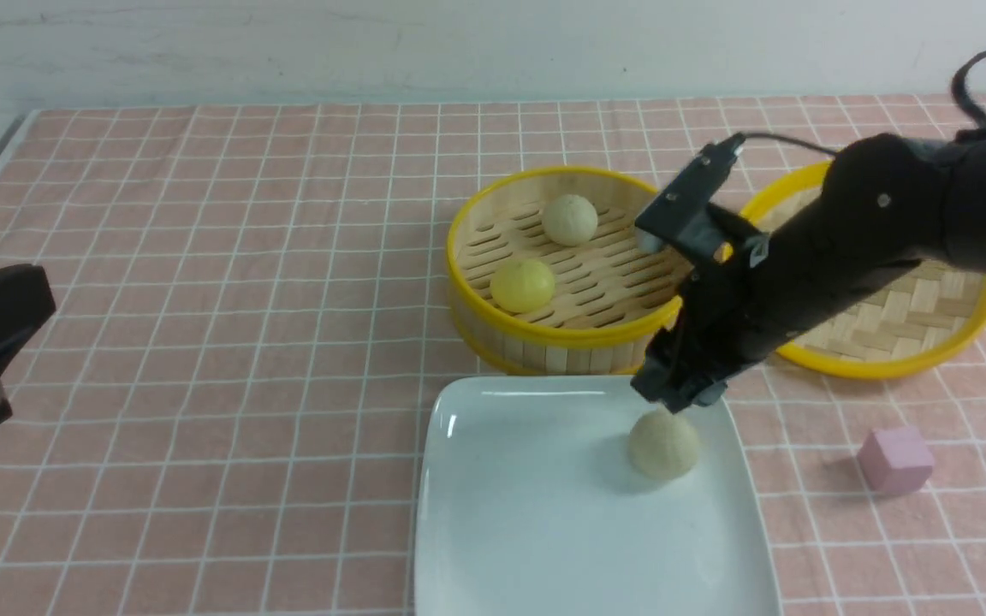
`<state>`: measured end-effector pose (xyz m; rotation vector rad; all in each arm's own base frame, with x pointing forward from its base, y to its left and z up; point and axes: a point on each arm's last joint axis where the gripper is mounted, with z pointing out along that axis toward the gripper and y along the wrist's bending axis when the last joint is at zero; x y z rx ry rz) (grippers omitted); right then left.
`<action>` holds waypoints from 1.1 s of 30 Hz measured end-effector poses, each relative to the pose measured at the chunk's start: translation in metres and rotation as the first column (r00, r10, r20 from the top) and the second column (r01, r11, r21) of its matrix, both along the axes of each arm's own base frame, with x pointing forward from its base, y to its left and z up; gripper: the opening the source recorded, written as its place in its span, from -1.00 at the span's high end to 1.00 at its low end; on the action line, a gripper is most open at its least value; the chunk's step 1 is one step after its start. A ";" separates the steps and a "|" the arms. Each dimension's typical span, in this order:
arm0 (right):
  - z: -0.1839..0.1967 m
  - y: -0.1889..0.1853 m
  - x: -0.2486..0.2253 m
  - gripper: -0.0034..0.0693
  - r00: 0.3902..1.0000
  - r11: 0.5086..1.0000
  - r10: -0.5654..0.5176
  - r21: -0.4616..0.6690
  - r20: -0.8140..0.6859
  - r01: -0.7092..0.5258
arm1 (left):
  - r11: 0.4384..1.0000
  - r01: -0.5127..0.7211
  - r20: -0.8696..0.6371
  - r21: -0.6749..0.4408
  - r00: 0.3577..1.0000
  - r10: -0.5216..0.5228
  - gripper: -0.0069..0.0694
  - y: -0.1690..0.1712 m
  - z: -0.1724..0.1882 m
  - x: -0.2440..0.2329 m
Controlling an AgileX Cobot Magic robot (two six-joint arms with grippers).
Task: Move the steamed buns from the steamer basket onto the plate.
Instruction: Use the right arm to grab the steamed stuffed bun that is closest to it
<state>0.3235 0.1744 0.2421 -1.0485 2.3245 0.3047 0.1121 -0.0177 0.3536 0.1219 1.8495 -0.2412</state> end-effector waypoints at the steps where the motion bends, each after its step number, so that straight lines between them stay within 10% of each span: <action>1: 0.013 -0.001 -0.003 -0.27 0.999 1.000 -0.002 0.017 0.037 0.002 | 1.000 0.000 -0.001 0.000 1.000 0.000 -0.28 0.000 0.000 0.000; 17: 0.144 -0.002 0.006 0.04 0.976 0.970 -0.120 0.231 0.182 0.077 | 1.000 0.005 -0.008 0.001 1.000 -0.005 -0.28 0.000 -0.001 0.000; 33: 0.054 0.037 0.108 0.02 0.996 0.996 -0.088 0.030 0.026 0.087 | 1.000 0.023 -0.032 0.001 0.999 -0.023 -0.28 -0.002 -0.003 -0.001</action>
